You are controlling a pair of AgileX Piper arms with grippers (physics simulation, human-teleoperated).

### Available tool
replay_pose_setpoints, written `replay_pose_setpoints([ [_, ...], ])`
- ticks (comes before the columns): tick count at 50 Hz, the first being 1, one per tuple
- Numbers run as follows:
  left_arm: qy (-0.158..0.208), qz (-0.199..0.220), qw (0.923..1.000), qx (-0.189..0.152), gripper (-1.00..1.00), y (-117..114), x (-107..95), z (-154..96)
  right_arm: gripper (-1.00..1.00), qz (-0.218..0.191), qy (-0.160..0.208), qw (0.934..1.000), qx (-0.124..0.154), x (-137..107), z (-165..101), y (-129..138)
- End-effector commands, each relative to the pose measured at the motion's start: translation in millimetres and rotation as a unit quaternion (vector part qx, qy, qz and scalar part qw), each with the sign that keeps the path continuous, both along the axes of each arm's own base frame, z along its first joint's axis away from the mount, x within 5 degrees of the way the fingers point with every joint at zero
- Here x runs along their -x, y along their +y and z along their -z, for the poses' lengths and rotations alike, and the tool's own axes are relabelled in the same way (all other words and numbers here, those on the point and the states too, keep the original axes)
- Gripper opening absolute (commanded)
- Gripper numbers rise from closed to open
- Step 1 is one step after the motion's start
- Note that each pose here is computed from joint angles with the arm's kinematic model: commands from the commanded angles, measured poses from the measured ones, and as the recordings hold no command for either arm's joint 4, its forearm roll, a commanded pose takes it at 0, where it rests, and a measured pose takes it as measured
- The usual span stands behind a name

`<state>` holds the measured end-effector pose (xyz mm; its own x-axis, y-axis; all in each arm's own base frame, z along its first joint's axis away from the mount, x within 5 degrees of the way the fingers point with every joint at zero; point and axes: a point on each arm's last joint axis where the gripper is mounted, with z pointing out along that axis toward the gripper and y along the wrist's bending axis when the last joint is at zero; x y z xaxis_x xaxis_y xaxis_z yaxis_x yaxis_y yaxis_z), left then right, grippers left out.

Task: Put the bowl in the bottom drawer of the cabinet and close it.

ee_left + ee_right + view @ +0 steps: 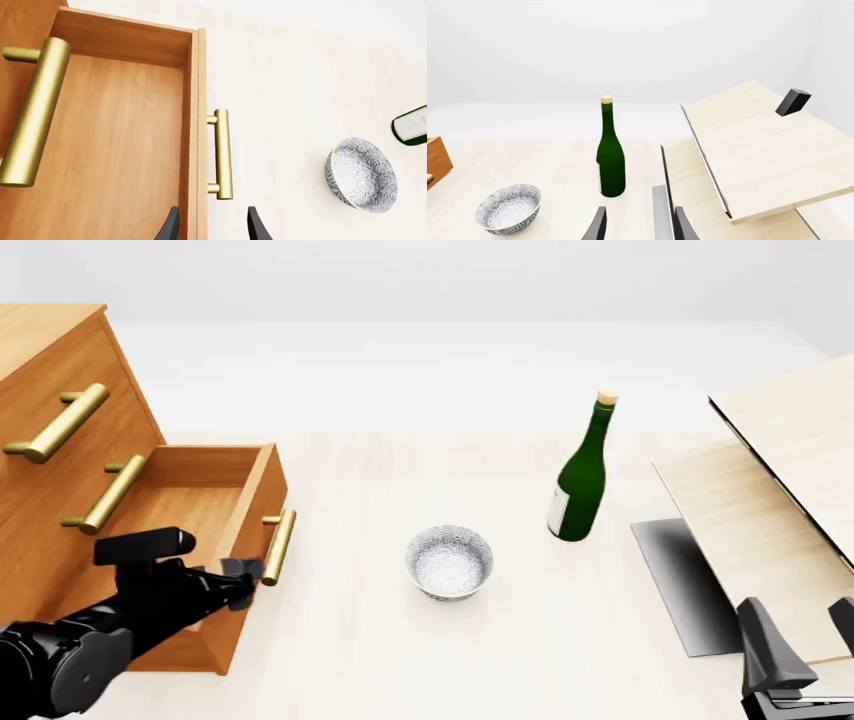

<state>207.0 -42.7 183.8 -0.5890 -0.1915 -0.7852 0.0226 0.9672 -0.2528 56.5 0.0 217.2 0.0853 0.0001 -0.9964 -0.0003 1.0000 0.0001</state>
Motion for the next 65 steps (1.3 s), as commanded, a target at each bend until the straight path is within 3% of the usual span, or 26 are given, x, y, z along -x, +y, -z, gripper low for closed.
replay_pose_setpoints([
  [1, 0.008, 0.019, 0.9998, 0.001, 1.00, -9, -1, 5, 1.00, 0.000, 0.000, 1.0000, 0.000, 0, 0, 0],
  [38, 0.001, 0.070, 0.9975, -0.002, 1.00, -30, 2, -3, 1.00, 0.000, 0.000, 1.0000, 0.000, 0, 0, 0],
  [65, -0.039, 0.110, 0.9930, 0.017, 1.00, -45, 15, -25, 1.00, 0.000, 0.000, 1.0000, 0.000, 0, 0, 0],
])
